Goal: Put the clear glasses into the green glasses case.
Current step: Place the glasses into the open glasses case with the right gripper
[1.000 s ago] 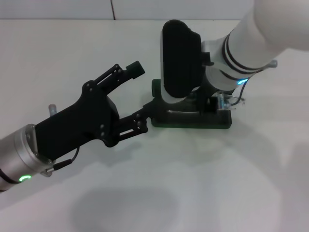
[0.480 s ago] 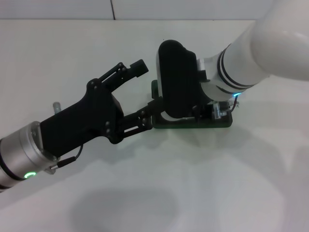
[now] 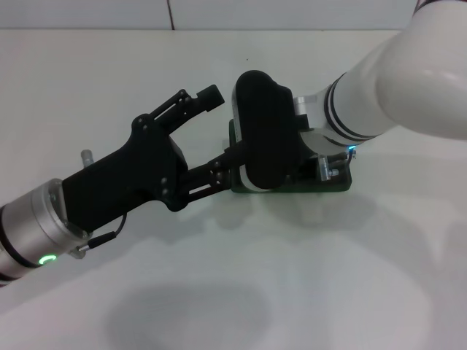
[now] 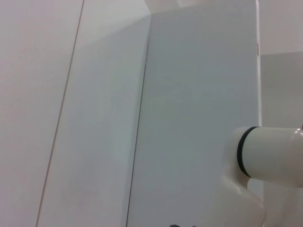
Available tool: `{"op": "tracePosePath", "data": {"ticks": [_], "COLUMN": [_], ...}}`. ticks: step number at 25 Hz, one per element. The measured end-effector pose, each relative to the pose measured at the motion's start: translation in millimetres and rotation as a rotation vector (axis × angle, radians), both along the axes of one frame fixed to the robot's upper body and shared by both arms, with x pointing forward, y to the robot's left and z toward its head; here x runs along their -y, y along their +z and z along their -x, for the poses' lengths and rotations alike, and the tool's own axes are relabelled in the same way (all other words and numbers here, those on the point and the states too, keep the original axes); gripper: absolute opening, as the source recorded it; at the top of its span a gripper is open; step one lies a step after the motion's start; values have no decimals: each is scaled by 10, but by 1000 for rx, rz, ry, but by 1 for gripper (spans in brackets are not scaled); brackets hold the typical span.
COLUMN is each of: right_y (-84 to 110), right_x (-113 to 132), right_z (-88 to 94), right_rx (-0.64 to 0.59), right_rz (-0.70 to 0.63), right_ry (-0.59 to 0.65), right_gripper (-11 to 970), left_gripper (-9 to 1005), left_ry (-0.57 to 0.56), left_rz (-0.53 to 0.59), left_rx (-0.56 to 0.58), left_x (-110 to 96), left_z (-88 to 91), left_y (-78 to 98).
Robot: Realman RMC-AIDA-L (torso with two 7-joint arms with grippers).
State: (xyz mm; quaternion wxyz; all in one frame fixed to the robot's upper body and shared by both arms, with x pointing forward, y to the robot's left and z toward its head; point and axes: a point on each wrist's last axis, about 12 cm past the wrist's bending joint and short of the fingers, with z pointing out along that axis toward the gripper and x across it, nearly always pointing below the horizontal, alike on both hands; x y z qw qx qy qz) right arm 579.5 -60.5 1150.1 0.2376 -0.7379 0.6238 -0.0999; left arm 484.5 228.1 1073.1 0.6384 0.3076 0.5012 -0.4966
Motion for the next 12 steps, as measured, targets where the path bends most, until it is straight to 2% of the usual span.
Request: {"op": "tracePosePath", "data": {"ticks": [12], "right_y": [-17], "right_x": [-18], "right_z": [61], "right_rx": [61], "right_rz": [26], "right_ry": [47], "right_gripper": [208], "left_gripper": [873], "left_ry": [-7], "left_rz": [-7], "left_rx": [11], "left_x": [-6], "left_z": [-42], "left_y": [30]}}
